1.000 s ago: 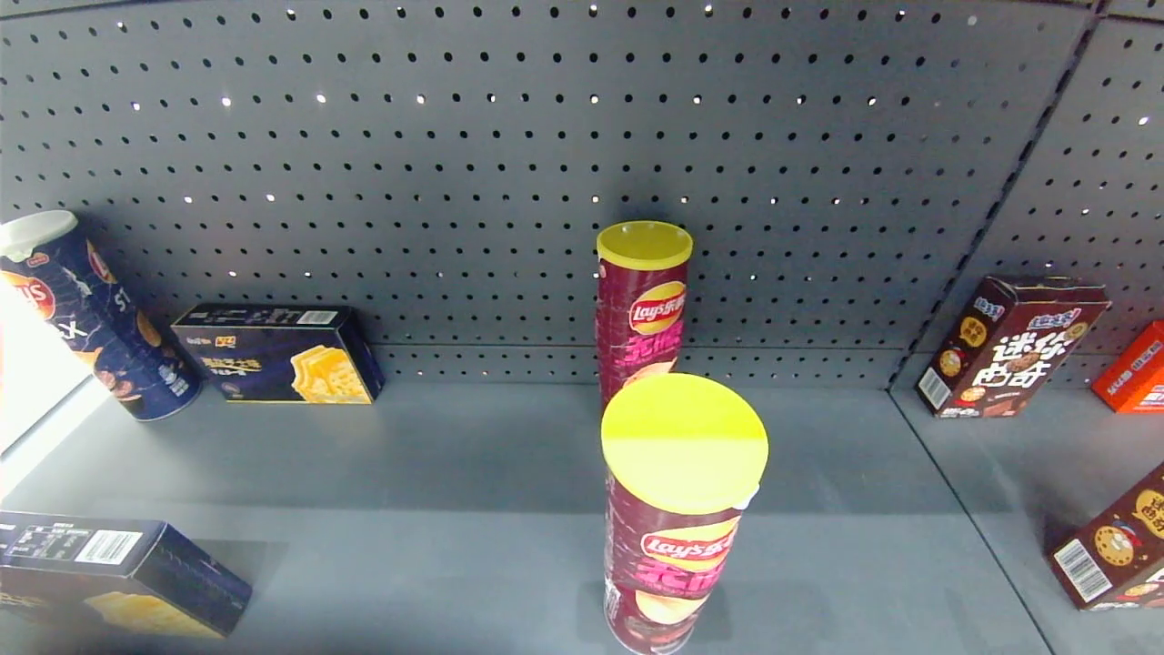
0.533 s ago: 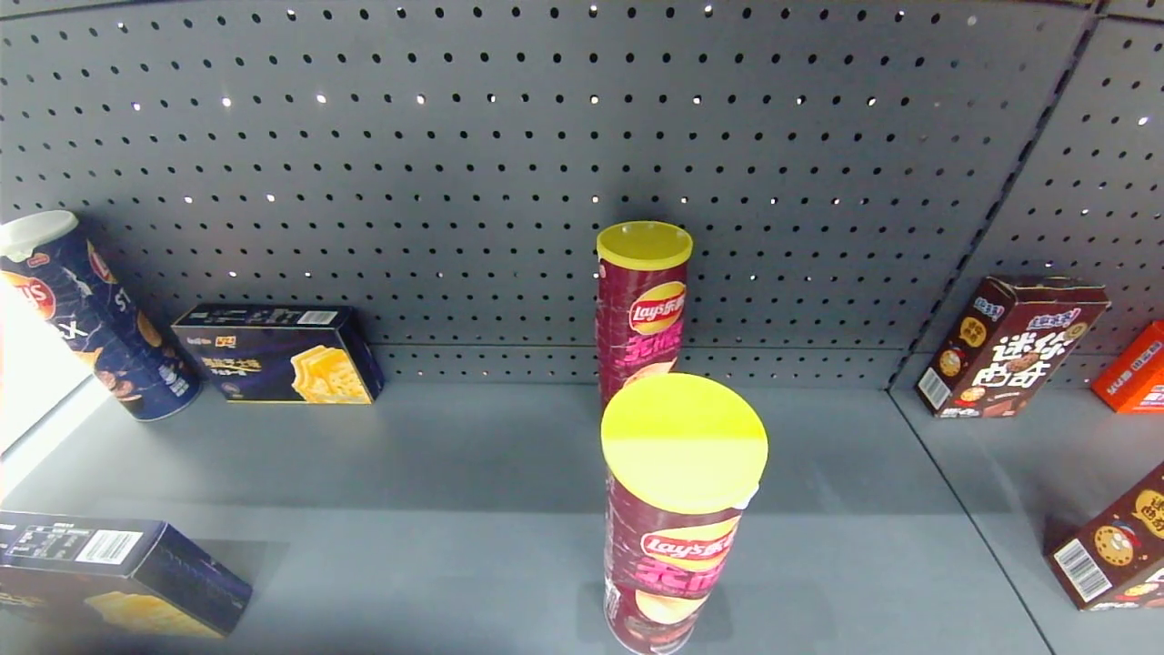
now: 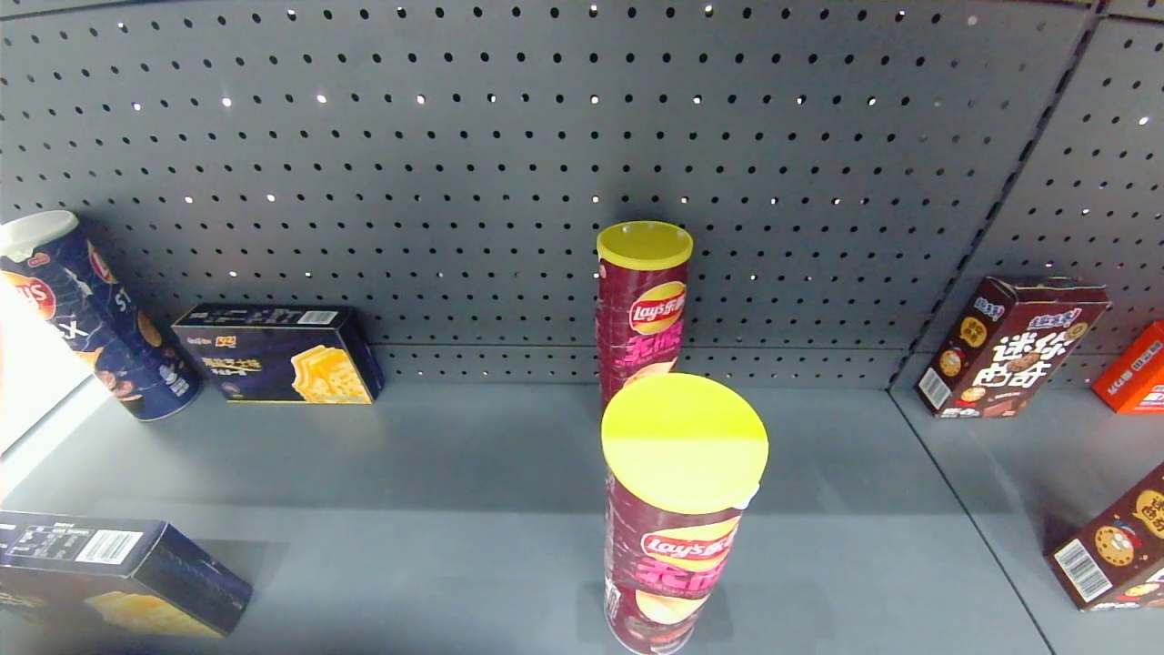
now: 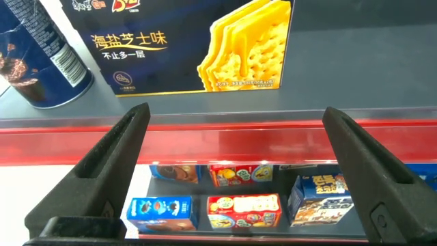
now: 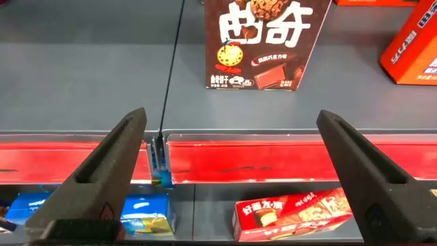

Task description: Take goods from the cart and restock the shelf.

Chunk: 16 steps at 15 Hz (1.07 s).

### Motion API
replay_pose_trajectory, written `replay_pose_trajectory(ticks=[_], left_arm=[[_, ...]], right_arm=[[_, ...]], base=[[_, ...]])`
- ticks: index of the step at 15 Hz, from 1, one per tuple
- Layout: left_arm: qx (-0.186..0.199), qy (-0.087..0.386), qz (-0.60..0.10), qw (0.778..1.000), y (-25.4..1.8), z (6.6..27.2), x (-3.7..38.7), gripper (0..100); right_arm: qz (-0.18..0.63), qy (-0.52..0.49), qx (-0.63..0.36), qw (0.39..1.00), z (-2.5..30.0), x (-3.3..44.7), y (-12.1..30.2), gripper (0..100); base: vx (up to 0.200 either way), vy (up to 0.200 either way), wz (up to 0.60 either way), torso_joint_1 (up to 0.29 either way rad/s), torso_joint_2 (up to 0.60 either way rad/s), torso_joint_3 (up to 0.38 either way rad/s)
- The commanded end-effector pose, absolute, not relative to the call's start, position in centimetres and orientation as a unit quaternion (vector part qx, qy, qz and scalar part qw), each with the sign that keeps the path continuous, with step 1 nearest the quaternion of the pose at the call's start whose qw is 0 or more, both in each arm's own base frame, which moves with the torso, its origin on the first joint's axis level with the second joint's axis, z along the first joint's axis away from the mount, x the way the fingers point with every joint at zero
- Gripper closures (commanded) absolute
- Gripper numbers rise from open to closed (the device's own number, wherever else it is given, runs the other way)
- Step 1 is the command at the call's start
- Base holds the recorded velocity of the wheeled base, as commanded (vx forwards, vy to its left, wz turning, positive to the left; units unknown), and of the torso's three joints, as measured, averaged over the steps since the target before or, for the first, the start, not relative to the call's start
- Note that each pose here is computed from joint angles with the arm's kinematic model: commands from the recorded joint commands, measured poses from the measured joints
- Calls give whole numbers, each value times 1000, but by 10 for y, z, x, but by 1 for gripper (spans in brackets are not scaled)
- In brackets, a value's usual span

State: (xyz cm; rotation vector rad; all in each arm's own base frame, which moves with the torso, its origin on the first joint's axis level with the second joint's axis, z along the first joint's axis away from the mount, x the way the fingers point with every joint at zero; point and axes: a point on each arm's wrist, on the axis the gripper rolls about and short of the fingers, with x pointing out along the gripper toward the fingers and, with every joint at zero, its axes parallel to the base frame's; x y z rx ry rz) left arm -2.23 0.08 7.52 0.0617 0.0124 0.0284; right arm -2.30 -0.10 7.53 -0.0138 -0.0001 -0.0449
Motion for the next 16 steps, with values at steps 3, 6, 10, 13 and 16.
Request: replay_pose_trajectory(ticks=[3, 6, 10, 13, 16], left_arm=[[28, 7, 10, 1000, 1, 75, -22, 0], [7, 6, 13, 1000, 1, 75, -22, 0], [3, 6, 11, 1000, 1, 75, -22, 0], [2, 6, 12, 1000, 1, 75, -22, 0], [2, 6, 13, 1000, 1, 75, -22, 0]], right_arm=[[-22, 1, -7, 1000, 75, -23, -1, 0], [-22, -1, -7, 1000, 76, -23, -1, 0], [-22, 0, -7, 1000, 75, -23, -1, 0], [-20, 1, -8, 1000, 75, -23, -1, 0], [-20, 0, -8, 1000, 75, -23, -1, 0]], base=[[0, 0, 0, 0, 0, 0], [0, 0, 0, 0, 0, 0], [0, 0, 0, 0, 0, 0], [0, 0, 0, 0, 0, 0], [0, 0, 0, 0, 0, 0]])
